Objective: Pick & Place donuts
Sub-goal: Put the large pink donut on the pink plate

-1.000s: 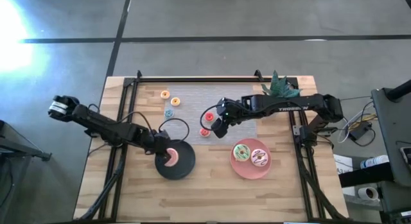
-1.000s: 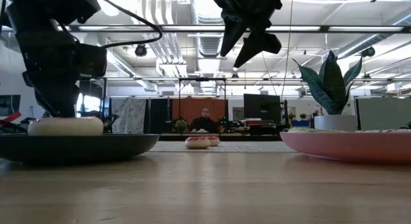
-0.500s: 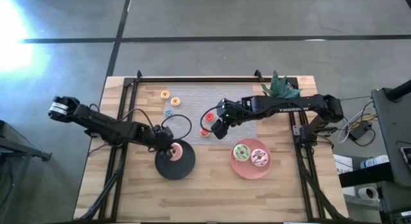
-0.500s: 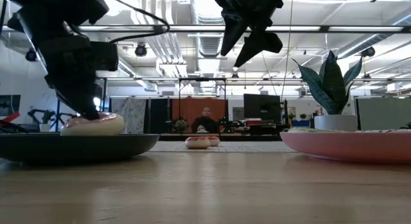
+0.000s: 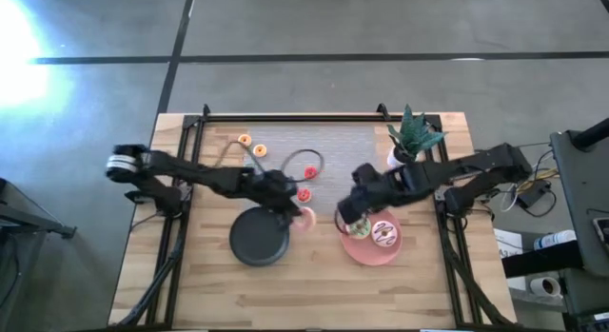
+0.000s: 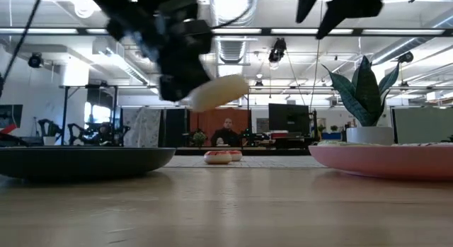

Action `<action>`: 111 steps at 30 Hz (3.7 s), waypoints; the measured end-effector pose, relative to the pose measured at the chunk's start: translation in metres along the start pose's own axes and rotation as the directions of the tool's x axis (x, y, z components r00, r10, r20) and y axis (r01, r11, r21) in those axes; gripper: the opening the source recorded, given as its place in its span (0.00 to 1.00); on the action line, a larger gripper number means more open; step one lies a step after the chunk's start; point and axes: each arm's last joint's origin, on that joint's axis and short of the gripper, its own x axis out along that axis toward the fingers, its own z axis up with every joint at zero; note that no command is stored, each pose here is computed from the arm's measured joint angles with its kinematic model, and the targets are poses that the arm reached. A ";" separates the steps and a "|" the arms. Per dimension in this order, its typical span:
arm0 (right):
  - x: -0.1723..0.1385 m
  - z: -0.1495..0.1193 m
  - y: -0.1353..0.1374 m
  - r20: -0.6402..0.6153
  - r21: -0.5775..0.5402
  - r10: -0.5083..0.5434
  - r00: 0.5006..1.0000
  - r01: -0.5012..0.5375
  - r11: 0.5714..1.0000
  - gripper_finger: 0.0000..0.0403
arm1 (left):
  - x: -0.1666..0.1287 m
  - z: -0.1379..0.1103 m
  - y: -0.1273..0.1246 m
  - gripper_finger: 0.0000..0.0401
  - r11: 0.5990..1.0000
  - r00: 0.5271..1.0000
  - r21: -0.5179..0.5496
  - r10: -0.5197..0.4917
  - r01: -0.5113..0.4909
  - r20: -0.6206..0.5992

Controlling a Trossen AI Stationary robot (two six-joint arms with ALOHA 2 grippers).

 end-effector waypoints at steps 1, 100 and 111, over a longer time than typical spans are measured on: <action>-0.001 -0.006 0.002 -0.008 -0.004 0.008 1.000 -0.008 1.000 0.54 | 0.007 0.007 -0.005 0.00 1.000 1.000 0.005 -0.027 0.027 0.001; 0.081 -0.103 -0.079 -0.368 0.118 0.247 0.896 -0.218 0.969 0.43 | -0.088 -0.042 -0.019 0.45 0.973 0.961 -0.131 0.210 -0.188 0.179; 0.051 -0.090 -0.059 -0.284 -0.073 0.299 0.911 -0.332 0.941 0.41 | -0.084 -0.043 -0.018 0.45 0.971 0.960 -0.130 0.223 -0.203 0.167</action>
